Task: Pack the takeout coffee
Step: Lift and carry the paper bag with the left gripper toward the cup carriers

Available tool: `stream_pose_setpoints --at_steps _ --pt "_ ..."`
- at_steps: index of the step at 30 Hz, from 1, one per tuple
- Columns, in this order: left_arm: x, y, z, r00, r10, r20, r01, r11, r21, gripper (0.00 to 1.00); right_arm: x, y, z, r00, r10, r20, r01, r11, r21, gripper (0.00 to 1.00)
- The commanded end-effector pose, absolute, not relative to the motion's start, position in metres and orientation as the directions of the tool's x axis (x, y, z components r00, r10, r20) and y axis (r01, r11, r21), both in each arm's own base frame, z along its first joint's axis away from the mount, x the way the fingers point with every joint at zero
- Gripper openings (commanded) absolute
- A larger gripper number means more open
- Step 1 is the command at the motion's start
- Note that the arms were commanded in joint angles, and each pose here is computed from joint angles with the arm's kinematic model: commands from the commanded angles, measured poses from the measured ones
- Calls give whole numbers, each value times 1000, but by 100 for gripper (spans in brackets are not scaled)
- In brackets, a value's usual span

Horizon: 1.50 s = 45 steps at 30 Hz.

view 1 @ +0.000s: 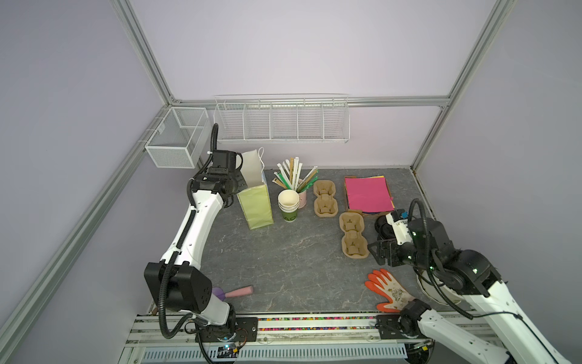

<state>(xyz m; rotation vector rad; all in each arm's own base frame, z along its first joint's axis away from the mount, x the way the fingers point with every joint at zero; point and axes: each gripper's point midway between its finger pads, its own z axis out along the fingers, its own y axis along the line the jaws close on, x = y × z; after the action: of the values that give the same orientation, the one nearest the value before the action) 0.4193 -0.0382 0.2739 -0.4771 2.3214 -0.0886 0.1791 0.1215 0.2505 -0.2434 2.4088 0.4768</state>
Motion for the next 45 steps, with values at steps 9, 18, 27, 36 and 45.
stream_pose_setpoints --at_steps 9,18,27,36,45 --pt "371 -27 345 -580 -392 -714 -312 916 -250 0 172 123 243 -772 -66 -632 -308 909 282 88" --pt "261 -40 410 -493 -424 -760 -176 904 -390 0 178 135 246 -772 -52 -634 -325 889 323 88" --pt "185 -58 420 -518 -511 -686 -58 821 -568 0 188 159 268 -755 -33 -654 -371 845 385 88" --pt "174 -80 393 -600 -547 -584 -31 745 -666 0 197 174 269 -770 -18 -638 -362 836 413 88" --pt "182 -113 359 -690 -472 -549 14 749 -662 0 201 176 266 -769 -28 -639 -355 850 389 88"
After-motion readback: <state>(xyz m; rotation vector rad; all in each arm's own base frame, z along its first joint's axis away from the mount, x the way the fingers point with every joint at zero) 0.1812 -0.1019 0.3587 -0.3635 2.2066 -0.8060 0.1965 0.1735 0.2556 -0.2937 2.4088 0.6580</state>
